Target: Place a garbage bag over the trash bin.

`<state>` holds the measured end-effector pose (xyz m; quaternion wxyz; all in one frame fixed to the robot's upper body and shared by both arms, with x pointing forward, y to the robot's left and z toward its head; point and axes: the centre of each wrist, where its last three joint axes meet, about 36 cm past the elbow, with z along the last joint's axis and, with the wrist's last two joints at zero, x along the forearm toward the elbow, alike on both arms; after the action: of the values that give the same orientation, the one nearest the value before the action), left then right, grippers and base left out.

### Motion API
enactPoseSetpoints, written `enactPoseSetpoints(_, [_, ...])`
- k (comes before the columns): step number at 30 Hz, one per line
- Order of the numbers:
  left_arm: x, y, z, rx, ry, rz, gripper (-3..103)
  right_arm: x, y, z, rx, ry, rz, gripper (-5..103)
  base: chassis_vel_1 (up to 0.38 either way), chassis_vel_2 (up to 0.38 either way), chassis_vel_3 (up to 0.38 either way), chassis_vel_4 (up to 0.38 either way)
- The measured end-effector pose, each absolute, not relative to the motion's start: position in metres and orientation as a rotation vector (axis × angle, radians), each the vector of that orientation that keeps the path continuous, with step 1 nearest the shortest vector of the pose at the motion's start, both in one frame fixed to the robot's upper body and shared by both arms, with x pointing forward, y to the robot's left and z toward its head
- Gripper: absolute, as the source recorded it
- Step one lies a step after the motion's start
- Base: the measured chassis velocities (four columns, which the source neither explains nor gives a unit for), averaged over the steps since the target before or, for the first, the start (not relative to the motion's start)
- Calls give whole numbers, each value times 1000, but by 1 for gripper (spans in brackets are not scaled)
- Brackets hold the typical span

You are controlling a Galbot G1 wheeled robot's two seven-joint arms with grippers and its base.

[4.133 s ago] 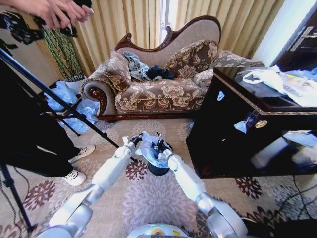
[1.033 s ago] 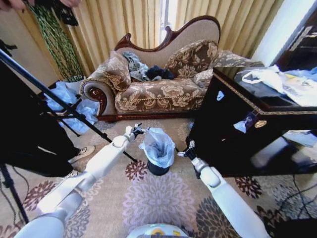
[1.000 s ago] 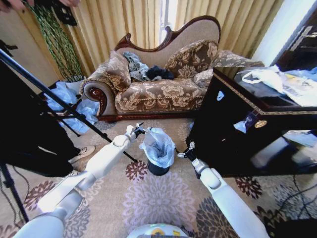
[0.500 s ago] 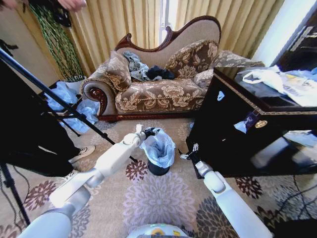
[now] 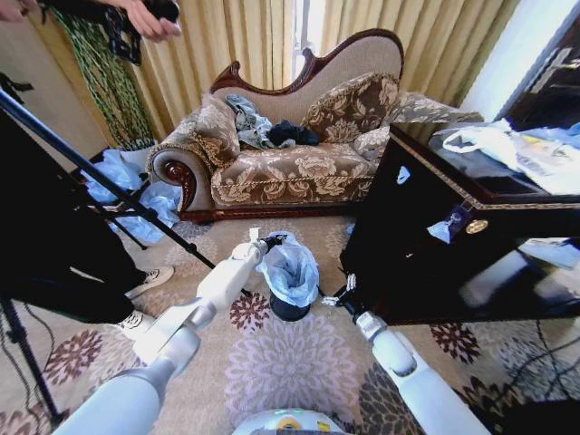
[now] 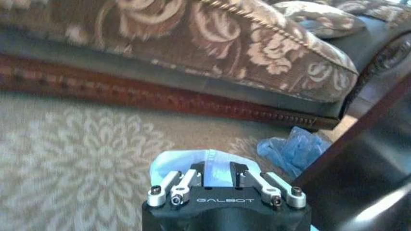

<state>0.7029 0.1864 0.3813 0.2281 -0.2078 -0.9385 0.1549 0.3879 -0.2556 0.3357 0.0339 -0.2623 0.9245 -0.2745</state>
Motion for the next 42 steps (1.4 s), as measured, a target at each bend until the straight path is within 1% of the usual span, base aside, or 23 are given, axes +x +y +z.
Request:
enactPoseSetpoints(1, [705,186,376,-547,-2547,503,30,385,-255,334,-824,2833,-830,100,0,0,0,0])
enactPoseSetpoints(2, [705,186,376,-547,-2547,503,30,385,-255,334,-824,2833,-830,100,0,0,0,0])
enactPoseSetpoints(4, [704,187,361,-496,-2452,613,30,382,-254,331,-837,2822,-813,100,0,0,0,0])
enactPoseSetpoints(10, [692,190,336,-447,-2376,718,28,378,-253,326,-853,2817,-790,100,0,0,0,0])
enactPoseSetpoints(16, [686,196,329,-410,-2337,789,28,373,-253,321,-863,2826,-786,100,0,0,0,0])
enactPoseSetpoints(17, [686,199,329,-400,-2328,809,26,373,-253,321,-863,2827,-786,100,0,0,0,0])
enactPoseSetpoints(18, [686,202,331,-388,-2318,843,29,373,-253,321,-862,2827,-785,100,0,0,0,0])
enactPoseSetpoints(20, [687,205,334,-371,-2308,876,29,373,-253,322,-860,2827,-784,100,0,0,0,0])
enactPoseSetpoints(21, [687,210,336,-356,-2300,907,32,373,-253,322,-858,2825,-779,100,0,0,0,0])
enactPoseSetpoints(24, [686,225,340,-319,-2281,998,48,371,-255,324,-840,2825,-770,100,0,0,0,0])
enactPoseSetpoints(25, [686,225,340,-319,-2281,998,48,371,-255,324,-840,2825,-770,100,0,0,0,0])
enactPoseSetpoints(27, [675,241,340,-304,-2269,1043,59,370,-257,327,-823,2830,-760,100,0,0,0,0])
enactPoseSetpoints(28, [675,241,340,-304,-2269,1043,59,370,-257,327,-823,2830,-760,100,0,0,0,0])
enactPoseSetpoints(30, [663,254,338,-301,-2263,1066,70,369,-261,329,-810,2835,-757,100,0,0,0,0])
enactPoseSetpoints(32, [655,262,338,-304,-2261,1072,70,368,-262,329,-803,2840,-754,100,0,0,0,0])
enactPoseSetpoints(33, [647,268,338,-317,-2267,1064,76,367,-264,329,-794,2844,-750,100,0,0,0,0])
enactPoseSetpoints(35, [626,274,347,-391,-2288,1015,86,365,-267,330,-775,2856,-749,100,0,0,0,0])
enactPoseSetpoints(36, [626,274,347,-391,-2288,1015,86,365,-267,330,-775,2856,-749,100,0,0,0,0])
enactPoseSetpoints(38, [598,274,370,-521,-2344,889,96,364,-269,331,-768,2863,-748,100,0,0,0,0])
enactPoseSetpoints(39, [587,273,378,-561,-2366,825,98,364,-269,331,-767,2865,-744,100,0,0,0,0])
enactPoseSetpoints(40, [587,273,378,-561,-2366,825,98,364,-269,331,-767,2865,-744,100,0,0,0,0])
enactPoseSetpoints(42, [564,272,394,-628,-2406,659,99,364,-269,331,-759,2869,-739,100,0,0,0,0])
